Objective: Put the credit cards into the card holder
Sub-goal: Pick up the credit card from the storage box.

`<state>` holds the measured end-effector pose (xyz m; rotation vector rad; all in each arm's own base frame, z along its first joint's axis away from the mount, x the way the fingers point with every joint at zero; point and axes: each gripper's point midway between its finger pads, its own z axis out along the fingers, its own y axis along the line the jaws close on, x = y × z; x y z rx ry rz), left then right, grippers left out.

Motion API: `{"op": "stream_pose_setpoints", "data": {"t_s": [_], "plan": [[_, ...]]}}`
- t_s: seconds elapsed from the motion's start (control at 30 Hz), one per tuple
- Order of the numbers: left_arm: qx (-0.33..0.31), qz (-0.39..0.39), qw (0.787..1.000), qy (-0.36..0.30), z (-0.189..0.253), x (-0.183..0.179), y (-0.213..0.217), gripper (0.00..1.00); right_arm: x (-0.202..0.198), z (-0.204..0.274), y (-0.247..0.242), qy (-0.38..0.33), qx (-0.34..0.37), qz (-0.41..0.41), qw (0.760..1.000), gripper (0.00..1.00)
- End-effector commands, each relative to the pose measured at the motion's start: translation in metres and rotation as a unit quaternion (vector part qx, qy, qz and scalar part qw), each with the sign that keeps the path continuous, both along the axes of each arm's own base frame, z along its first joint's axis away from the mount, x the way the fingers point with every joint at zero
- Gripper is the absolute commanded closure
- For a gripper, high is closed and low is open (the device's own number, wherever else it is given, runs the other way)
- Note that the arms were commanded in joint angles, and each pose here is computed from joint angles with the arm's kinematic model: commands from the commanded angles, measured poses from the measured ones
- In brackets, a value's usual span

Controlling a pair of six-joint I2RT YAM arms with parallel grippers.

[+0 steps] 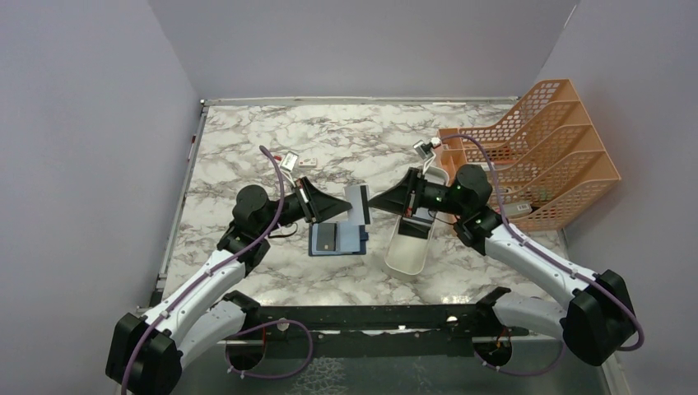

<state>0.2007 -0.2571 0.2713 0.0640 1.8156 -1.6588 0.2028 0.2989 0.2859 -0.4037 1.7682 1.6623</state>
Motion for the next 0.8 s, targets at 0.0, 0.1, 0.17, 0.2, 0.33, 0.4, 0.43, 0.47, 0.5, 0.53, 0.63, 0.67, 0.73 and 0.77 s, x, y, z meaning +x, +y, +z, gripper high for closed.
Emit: {"op": "stream_pose_setpoints", "data": {"t_s": [0.0,0.1,0.17,0.2,0.33,0.4,0.43,0.47,0.5,0.53,0.63,0.67,0.73,0.77], "plan": [[-0.023,-0.021,0.999,-0.042,0.024,-0.007,-0.003,0.8,-0.005,-0.005,0.005,0.003,0.008,0.021,1.0,0.99],[-0.025,-0.021,0.999,-0.043,0.024,-0.008,-0.003,0.82,-0.003,-0.009,0.006,0.006,0.005,0.021,1.0,0.99],[-0.025,-0.022,0.998,-0.044,0.023,-0.009,-0.003,0.89,-0.001,-0.012,0.007,0.008,0.003,0.018,1.0,0.99],[-0.025,-0.022,0.998,-0.045,0.023,-0.009,-0.003,0.94,-0.001,-0.013,0.007,0.009,0.002,0.018,1.0,0.99],[-0.022,-0.019,0.999,-0.04,0.018,-0.008,-0.003,1.0,-0.001,-0.022,0.008,0.007,-0.009,0.025,1.0,0.95],[-0.014,-0.016,0.999,-0.026,0.007,-0.006,-0.003,1.0,0.002,-0.029,0.007,-0.002,-0.032,0.016,0.999,0.81],[-0.008,-0.014,1.0,-0.018,0.001,-0.005,-0.002,1.0,0.007,-0.034,0.005,-0.003,-0.052,0.002,0.999,0.73],[0.001,-0.011,1.0,-0.006,-0.006,-0.003,-0.002,1.0,0.011,-0.039,0.002,-0.006,-0.07,-0.011,0.997,0.65],[0.014,-0.004,1.0,0.008,-0.015,0.0,0.0,1.0,0.014,-0.044,-0.001,-0.01,-0.088,-0.023,0.996,0.59],[0.034,0.005,0.999,0.023,-0.026,0.003,0.001,1.0,0.016,-0.048,-0.004,-0.017,-0.103,-0.033,0.994,0.55],[0.115,0.039,0.991,0.055,-0.059,0.015,0.011,1.0,0.024,-0.052,-0.013,-0.035,-0.132,-0.063,0.989,0.5],[0.138,0.048,0.987,0.06,-0.068,0.018,0.014,1.0,0.027,-0.054,-0.015,-0.032,-0.14,-0.076,0.987,0.5],[0.175,0.064,0.979,0.077,-0.087,0.023,0.022,1.0,0.038,-0.065,-0.021,0.013,-0.162,-0.115,0.98,0.5],[0.19,0.071,0.975,0.086,-0.096,0.025,0.025,1.0,0.043,-0.073,-0.024,0.04,-0.178,-0.133,0.974,0.5]]}}
